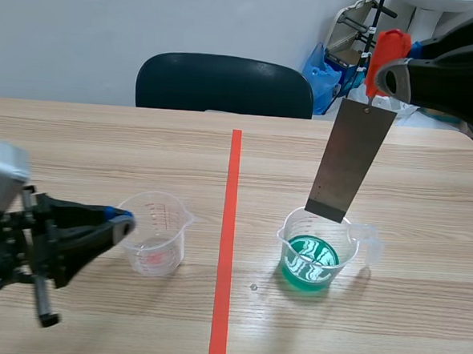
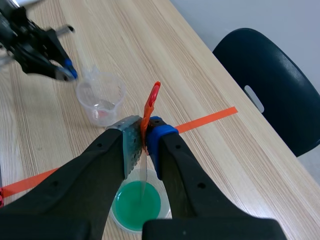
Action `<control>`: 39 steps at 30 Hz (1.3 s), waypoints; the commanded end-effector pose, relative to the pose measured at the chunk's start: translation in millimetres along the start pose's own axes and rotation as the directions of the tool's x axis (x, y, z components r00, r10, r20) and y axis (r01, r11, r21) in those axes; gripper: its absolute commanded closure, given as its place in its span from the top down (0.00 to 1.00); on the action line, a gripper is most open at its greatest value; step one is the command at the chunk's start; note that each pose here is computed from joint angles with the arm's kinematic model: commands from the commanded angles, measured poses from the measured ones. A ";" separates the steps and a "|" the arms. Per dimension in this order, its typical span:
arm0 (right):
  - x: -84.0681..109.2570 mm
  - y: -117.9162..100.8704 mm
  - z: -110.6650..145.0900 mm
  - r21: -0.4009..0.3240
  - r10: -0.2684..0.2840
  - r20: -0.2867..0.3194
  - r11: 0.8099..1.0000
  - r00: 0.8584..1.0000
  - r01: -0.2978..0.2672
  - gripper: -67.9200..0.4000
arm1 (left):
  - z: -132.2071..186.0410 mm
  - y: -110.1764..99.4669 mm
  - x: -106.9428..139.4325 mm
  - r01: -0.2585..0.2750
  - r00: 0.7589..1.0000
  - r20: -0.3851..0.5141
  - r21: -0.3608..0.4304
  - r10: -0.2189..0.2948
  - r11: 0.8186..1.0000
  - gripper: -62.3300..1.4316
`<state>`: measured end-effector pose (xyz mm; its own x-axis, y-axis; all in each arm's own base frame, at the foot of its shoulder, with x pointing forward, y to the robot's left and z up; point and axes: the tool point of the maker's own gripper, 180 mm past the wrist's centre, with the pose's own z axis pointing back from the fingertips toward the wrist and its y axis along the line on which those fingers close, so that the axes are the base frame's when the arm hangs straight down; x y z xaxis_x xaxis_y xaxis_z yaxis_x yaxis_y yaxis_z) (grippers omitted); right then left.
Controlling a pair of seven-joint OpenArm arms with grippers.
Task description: Do the redox reaction experiment
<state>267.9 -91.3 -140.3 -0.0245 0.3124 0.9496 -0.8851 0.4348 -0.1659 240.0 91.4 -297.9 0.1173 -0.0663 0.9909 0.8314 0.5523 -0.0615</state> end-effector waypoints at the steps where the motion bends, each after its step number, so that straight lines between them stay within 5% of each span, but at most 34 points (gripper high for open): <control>1: 10.9 -6.7 3.2 -0.015 0.024 0.022 1.000 0.999 -0.024 0.02 | 13.4 -2.5 14.4 0.017 0.999 0.030 -0.006 -0.017 1.000 0.06; 10: 10.9 -6.7 3.2 -0.015 0.024 0.022 1.000 0.999 -0.024 0.02 | 107.8 -11.6 29.6 -0.001 1.000 0.017 0.085 0.000 0.996 0.07; 14: 10.9 -6.7 3.2 -0.015 0.024 0.022 1.000 0.999 -0.024 0.02 | 151.0 -17.3 35.8 -0.010 0.999 0.031 0.186 0.005 0.983 0.07; 19: 10.8 -6.7 3.2 -0.015 0.024 0.021 1.000 0.999 -0.024 0.02 | 199.8 -34.1 45.3 0.044 0.999 0.007 0.282 -0.048 0.958 0.10; 24: 10.8 -6.7 3.2 -0.015 0.024 0.021 1.000 0.999 -0.024 0.02 | 235.0 -48.7 58.0 0.111 0.994 -0.027 0.361 -0.108 0.926 0.28; 27: 10.8 -6.7 3.2 -0.015 0.024 0.021 1.000 0.999 -0.024 0.02 | 245.5 -51.2 63.6 0.186 0.982 -0.054 0.399 -0.180 0.898 0.50; 32: 10.9 -6.7 3.2 -0.015 0.024 0.022 1.000 0.999 -0.024 0.02 | 254.3 -54.4 62.4 0.233 0.972 -0.084 0.463 -0.219 0.855 0.85; 39: 11.2 -6.7 3.2 -0.015 0.024 0.023 1.000 0.999 -0.024 0.02 | 261.6 -64.4 55.6 0.264 0.964 -0.127 0.520 -0.232 0.813 0.92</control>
<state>267.9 -91.3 -140.5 -0.0243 0.3128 0.9495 -0.8851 0.4348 -0.1659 50.9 271.6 -210.6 0.0078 -0.3047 0.9524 0.4322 0.8599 0.2716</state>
